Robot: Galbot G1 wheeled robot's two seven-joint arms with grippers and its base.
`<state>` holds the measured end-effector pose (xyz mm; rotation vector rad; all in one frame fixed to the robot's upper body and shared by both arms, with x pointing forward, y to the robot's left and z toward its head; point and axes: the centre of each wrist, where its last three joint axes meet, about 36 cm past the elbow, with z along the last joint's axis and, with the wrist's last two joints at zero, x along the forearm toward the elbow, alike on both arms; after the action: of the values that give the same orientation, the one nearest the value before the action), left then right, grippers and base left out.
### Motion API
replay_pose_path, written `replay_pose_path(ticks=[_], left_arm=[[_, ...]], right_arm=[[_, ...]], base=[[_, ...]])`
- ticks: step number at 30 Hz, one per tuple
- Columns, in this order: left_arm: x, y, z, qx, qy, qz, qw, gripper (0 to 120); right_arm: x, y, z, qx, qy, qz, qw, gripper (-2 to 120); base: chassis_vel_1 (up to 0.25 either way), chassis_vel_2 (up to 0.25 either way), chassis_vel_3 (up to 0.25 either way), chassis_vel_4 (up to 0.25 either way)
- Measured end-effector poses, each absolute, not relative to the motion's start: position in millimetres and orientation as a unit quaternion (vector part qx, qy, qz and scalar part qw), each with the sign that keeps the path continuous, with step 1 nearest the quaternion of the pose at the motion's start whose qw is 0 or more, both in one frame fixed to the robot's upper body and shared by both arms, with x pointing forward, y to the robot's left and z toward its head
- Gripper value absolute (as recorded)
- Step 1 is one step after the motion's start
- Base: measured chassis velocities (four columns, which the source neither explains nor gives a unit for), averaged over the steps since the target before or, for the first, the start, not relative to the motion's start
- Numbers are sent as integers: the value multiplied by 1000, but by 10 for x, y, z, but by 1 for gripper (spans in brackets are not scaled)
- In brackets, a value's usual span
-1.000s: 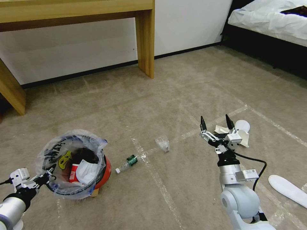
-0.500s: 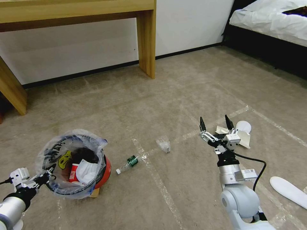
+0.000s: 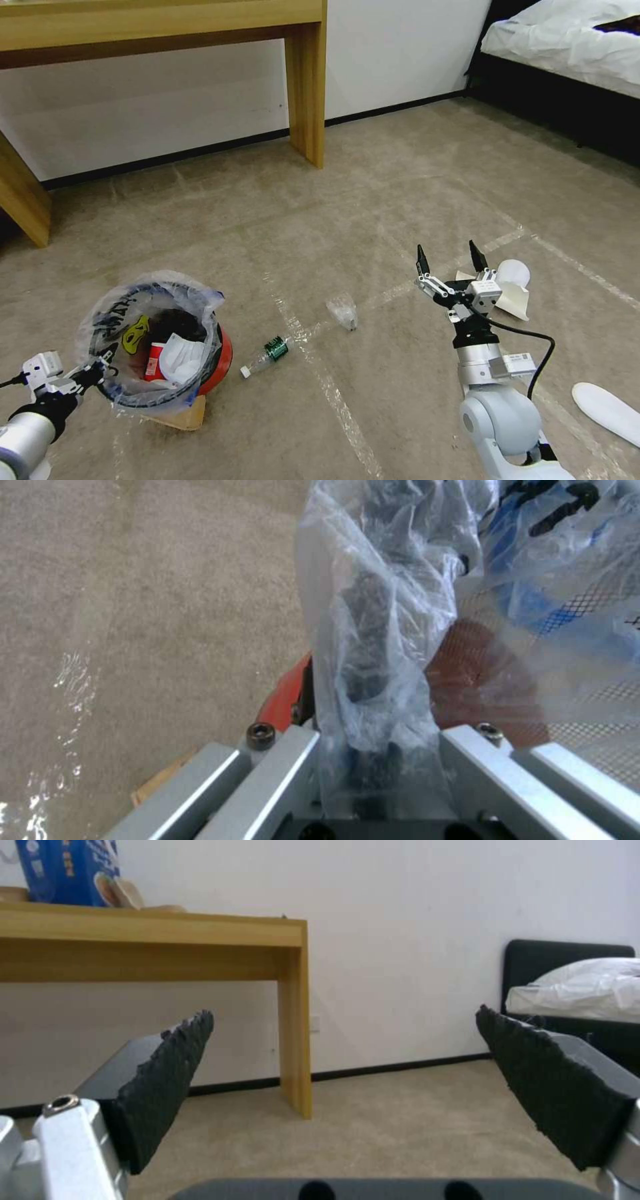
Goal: Pick up the trash bin and place the garbage on the floor into it.
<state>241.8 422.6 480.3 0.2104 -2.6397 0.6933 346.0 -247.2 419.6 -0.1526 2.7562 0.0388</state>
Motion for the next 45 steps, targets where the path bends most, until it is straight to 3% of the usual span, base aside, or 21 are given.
replay_pose_path(ticks=[45], left_arm=[[2422,4239,4763,77,-944,248,202,1]], right_arm=[[3490,-2481,4155,-57,980,11,191,100]], base=[[-9,10,11,-10]])
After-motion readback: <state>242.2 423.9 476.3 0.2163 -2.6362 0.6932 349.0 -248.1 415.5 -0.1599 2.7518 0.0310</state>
